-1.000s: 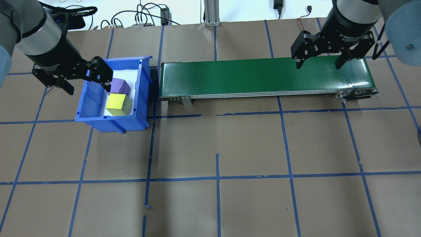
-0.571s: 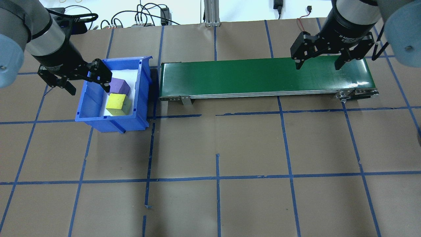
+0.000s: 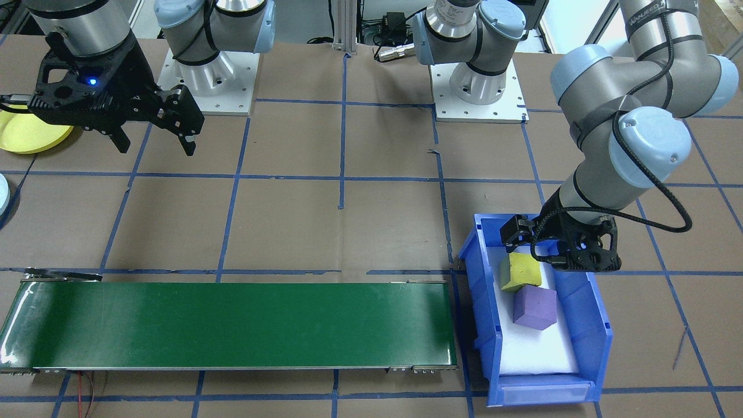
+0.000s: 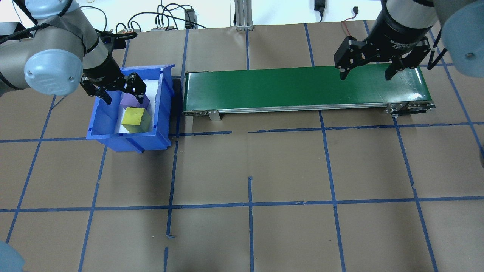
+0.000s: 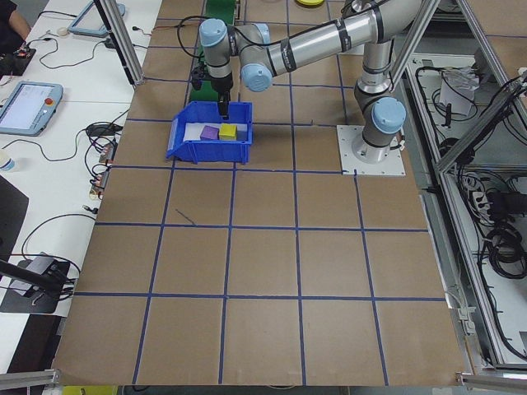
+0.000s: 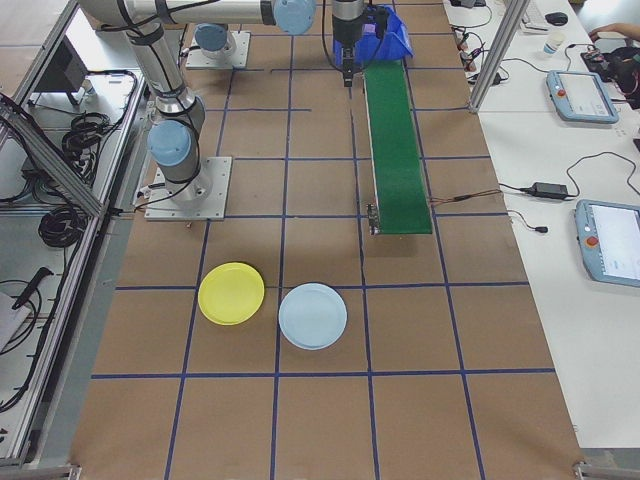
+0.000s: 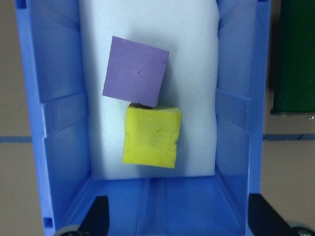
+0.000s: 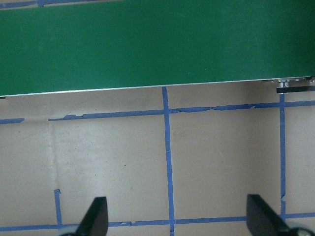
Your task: Move block left to right into plate
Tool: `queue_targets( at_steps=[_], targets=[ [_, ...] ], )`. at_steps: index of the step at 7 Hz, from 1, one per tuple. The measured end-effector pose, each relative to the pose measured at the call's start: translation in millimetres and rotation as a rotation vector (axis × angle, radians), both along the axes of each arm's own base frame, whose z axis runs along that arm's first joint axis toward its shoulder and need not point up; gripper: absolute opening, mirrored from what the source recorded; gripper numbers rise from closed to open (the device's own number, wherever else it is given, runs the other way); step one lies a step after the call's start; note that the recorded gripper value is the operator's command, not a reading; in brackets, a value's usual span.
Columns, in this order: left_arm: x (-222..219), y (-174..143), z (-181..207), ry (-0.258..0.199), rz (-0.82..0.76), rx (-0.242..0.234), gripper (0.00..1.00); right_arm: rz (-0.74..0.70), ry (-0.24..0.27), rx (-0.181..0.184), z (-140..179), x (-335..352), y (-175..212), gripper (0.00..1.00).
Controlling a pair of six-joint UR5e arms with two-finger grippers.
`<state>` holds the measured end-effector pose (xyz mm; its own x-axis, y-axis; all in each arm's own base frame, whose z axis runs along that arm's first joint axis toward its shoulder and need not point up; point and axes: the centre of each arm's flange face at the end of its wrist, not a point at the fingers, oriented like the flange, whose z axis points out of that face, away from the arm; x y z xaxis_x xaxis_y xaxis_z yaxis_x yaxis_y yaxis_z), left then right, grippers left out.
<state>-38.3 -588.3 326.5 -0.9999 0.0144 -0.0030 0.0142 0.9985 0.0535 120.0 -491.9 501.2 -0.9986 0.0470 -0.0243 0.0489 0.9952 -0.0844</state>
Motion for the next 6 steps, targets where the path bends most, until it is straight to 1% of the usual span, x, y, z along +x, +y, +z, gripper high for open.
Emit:
queue_targets(
  at_steps=[3, 6],
  targets=[
    [9, -2, -31, 0.0, -0.011, -0.001, 1.0, 0.0, 0.0, -0.003, 0, 0, 0, 1.0],
    [15, -5, -52, 0.005, -0.011, 0.018, 1.0, 0.002, -0.001, -0.008, 1, 0, -1, 1.0]
  ],
)
